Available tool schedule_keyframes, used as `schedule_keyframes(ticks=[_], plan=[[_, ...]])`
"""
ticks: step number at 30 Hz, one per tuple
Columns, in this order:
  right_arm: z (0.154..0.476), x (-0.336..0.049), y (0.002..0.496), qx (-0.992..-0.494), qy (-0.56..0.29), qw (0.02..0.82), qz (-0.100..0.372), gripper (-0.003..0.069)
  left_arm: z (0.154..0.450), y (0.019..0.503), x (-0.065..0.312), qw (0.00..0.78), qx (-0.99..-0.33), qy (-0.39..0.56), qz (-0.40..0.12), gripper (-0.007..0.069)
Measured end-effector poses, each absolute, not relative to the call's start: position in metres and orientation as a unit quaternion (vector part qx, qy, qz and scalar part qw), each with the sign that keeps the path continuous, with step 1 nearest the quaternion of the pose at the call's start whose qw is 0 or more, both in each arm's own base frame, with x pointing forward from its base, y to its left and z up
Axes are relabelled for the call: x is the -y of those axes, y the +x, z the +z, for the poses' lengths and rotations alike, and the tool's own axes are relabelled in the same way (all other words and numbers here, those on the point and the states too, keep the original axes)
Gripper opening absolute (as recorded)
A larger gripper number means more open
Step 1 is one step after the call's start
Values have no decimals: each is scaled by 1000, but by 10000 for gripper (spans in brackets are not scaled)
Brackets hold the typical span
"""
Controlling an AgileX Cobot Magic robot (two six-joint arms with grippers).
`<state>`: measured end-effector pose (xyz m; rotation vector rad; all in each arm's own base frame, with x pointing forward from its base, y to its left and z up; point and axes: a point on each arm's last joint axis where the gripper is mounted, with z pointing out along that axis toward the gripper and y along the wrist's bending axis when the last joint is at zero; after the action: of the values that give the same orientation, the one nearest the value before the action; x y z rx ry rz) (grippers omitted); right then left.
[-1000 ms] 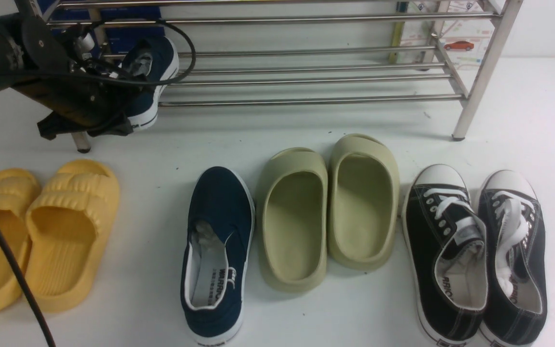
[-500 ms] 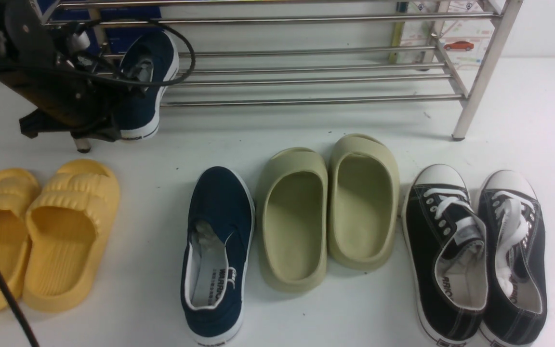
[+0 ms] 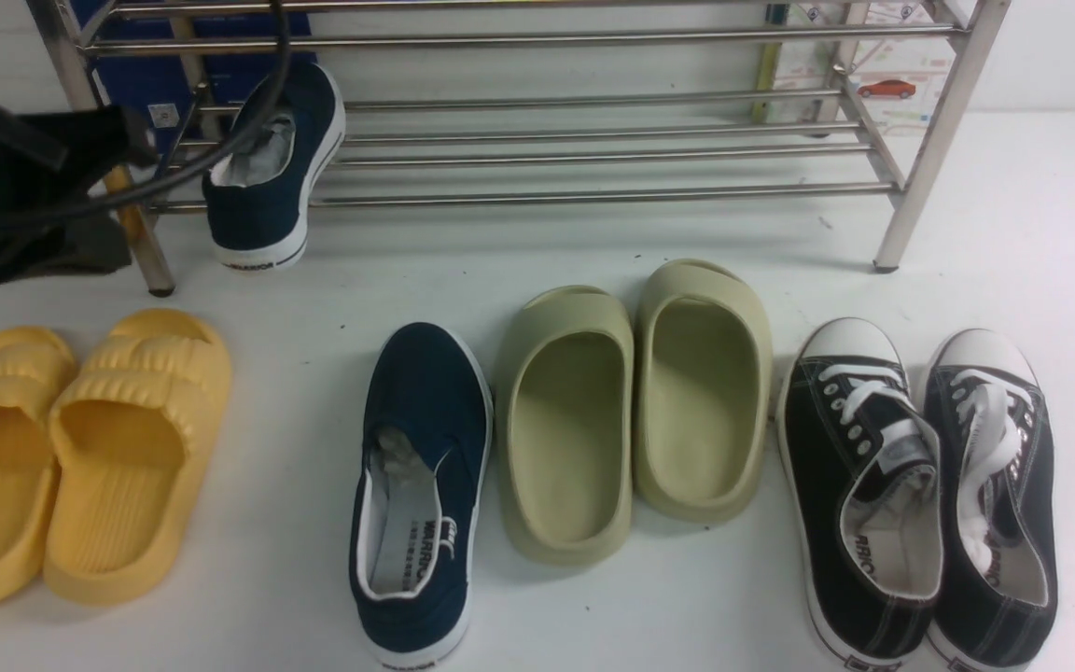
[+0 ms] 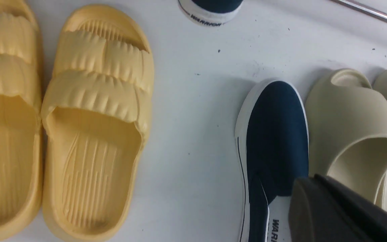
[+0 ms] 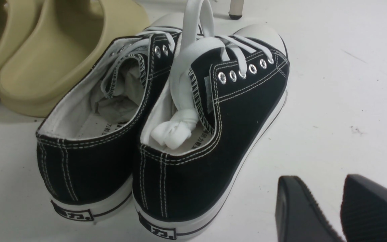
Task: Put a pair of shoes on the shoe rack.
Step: Use the left arm to grab the shoe closest to it
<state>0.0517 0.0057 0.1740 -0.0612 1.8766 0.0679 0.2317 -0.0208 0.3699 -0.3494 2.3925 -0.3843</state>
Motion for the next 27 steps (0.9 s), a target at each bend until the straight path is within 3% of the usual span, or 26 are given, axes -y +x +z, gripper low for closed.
schedule_keyframes(ticks=[11,27], plan=[[174,-6,52,-806,-26,590,29,239,381,184,20,365,-908,-132,-156,-13],[174,-6,52,-806,-26,590,29,239,381,178,22,348,-913,-133,-168,-13]])
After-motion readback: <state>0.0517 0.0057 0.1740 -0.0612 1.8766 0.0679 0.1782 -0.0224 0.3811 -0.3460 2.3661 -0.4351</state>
